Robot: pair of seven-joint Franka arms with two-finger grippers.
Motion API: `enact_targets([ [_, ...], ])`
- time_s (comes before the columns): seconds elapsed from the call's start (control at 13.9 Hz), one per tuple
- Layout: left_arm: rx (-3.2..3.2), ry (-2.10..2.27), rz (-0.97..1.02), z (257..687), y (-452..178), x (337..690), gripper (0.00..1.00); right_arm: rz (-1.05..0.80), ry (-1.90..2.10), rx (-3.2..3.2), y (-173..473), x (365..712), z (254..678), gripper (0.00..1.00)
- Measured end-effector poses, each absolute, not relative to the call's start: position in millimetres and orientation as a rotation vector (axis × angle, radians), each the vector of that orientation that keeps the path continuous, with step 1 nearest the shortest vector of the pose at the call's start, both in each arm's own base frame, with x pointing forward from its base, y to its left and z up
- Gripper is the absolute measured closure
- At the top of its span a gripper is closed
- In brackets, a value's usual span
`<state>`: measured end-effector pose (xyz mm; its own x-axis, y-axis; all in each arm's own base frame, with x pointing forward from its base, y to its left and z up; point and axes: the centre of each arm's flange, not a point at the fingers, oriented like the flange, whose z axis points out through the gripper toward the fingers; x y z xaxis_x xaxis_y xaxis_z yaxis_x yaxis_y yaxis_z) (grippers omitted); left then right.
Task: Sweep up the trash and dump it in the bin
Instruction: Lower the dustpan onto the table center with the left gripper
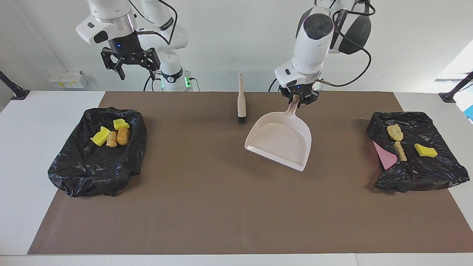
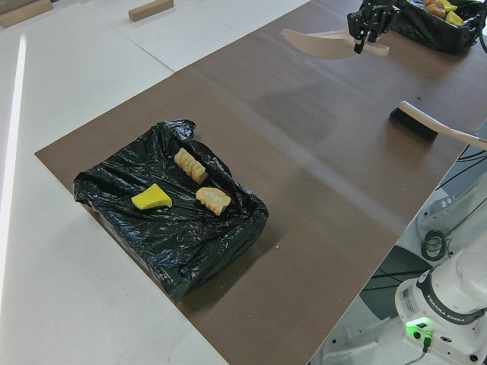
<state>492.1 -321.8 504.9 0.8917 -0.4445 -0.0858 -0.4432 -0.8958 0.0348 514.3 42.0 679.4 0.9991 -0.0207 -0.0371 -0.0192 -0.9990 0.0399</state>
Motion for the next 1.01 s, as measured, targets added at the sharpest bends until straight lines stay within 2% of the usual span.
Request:
enact_targets([
  [0.36,3.001,-0.462,-0.154,442.8,-373.0,499.4,0.67,-0.074,-0.063,3.101,31.0,514.0,678.6,0.0],
  [0.79,3.005,-0.382,-0.125,382.1,-409.0,466.7,0.67,-0.075,-0.074,3.102,27.3,514.2,678.6,0.0],
  [1.01,3.005,-0.338,-0.143,365.5,-414.7,458.6,0.67,-0.075,-0.074,3.102,27.1,514.2,678.6,0.0],
])
